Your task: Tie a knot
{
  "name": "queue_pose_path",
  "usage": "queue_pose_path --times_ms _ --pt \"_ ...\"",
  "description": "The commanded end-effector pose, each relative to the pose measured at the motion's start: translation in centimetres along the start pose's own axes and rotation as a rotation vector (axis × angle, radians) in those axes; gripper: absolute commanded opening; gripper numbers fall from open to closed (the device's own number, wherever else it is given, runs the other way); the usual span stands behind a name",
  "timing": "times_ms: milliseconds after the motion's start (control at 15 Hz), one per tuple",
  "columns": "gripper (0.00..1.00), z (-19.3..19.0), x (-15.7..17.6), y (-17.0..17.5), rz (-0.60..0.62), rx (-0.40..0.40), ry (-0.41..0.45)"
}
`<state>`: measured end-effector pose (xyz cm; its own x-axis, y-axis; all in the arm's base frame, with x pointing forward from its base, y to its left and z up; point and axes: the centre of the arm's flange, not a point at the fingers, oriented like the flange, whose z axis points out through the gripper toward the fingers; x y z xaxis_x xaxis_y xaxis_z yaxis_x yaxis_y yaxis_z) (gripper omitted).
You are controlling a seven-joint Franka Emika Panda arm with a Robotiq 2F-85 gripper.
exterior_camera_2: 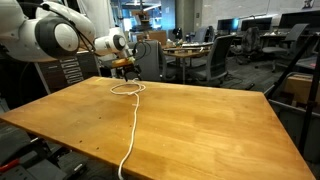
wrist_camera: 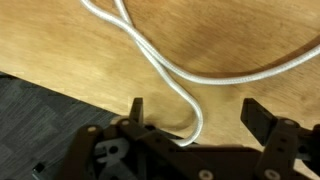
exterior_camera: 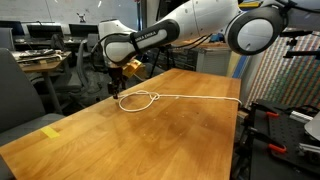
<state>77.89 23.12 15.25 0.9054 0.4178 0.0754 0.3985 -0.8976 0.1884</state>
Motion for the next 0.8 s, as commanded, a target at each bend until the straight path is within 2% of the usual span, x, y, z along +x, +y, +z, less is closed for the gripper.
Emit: queue_pose_path --times_ms 0,400,467,733 --pt "1.00 0.9 5.0 0.1 -0.016 -0.018 -0.016" --pt "1.00 0.9 5.6 0.3 -0.044 -0.003 -0.051" --pt "1.00 0.3 -0.4 -0.2 -0.017 0.003 -0.038" --pt "1.00 0.4 -0.5 -0.2 -0.025 0.004 -0.044"
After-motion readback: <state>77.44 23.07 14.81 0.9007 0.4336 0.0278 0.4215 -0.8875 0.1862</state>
